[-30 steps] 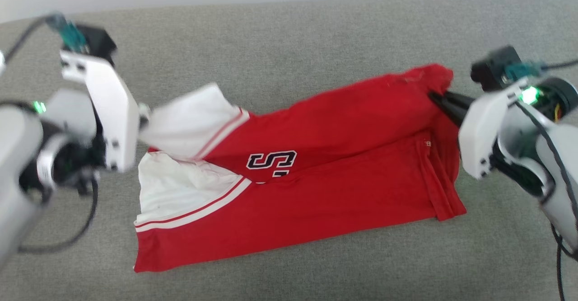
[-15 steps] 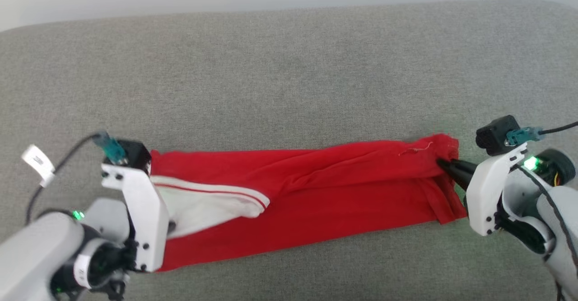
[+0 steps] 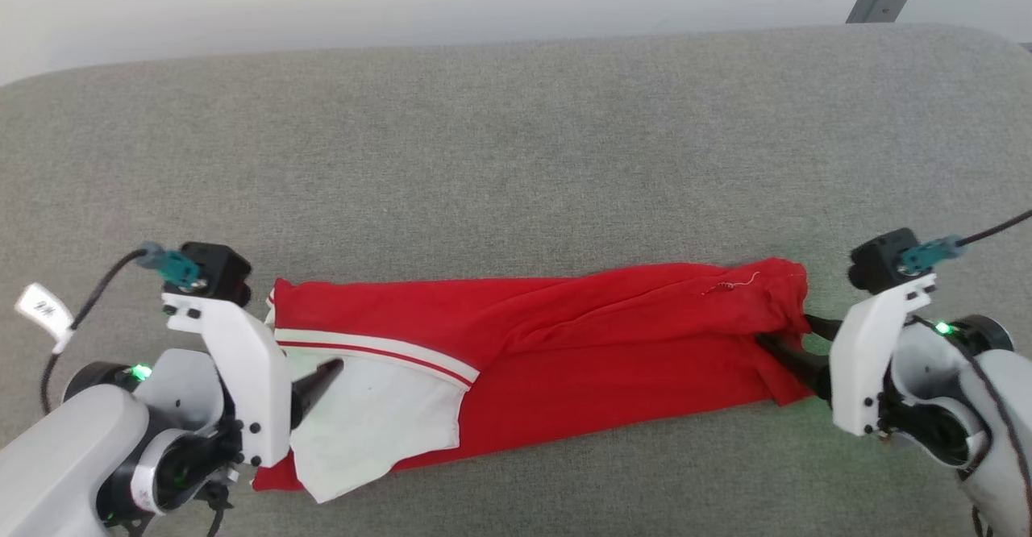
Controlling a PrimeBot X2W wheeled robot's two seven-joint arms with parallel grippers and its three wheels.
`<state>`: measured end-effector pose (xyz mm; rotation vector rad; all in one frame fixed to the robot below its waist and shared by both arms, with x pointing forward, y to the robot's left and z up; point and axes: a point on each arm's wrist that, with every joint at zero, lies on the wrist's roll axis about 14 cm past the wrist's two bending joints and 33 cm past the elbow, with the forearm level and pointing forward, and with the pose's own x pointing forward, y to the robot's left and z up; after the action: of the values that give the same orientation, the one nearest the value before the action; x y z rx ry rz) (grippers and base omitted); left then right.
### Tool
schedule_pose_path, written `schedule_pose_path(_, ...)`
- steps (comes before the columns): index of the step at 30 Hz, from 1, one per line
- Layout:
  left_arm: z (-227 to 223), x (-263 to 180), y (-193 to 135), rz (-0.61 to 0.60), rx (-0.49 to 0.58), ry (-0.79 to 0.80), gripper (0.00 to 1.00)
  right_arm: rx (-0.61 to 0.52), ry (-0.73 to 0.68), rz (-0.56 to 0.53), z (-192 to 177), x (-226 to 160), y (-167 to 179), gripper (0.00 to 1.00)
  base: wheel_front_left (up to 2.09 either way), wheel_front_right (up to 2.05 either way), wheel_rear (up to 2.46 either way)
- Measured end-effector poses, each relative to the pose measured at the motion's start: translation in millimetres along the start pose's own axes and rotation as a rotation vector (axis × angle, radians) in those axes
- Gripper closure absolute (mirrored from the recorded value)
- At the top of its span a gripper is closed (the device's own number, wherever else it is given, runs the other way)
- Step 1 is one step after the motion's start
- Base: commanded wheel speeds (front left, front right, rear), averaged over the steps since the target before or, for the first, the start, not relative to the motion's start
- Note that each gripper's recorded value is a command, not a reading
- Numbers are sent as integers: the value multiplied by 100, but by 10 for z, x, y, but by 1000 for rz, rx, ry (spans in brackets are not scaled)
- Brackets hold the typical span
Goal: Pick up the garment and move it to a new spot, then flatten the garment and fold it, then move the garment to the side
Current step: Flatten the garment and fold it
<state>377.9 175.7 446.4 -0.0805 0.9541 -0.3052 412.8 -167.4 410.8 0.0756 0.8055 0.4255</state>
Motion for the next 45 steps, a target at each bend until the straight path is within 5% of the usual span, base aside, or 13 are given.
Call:
schedule_pose_path(15,517,-252,299,72,9,-553,0,116,93,-25,28,102,-141,0,0,0,0)
schedule_pose_path(27,277,-427,734,229,-65,-747,0,144,234,40,-143,444,138,1,0,0,0)
schedule_pose_path(28,245,-433,756,236,-78,-754,0,144,250,44,-163,457,156,56,0,0,0)
schedule_pose_path(29,216,-435,780,245,-90,-758,0,140,257,51,-156,471,184,56,0,0,0)
schedule_pose_path(30,179,-437,797,252,-98,-761,0,135,260,63,-150,484,223,100,0,0,0)
schedule_pose_path(36,159,-618,922,316,-157,-875,0,167,241,116,-72,483,330,100,0,0,0)
schedule_pose_path(45,-117,-739,959,346,-214,-934,0,201,158,24,94,214,-125,100,0,0,0)
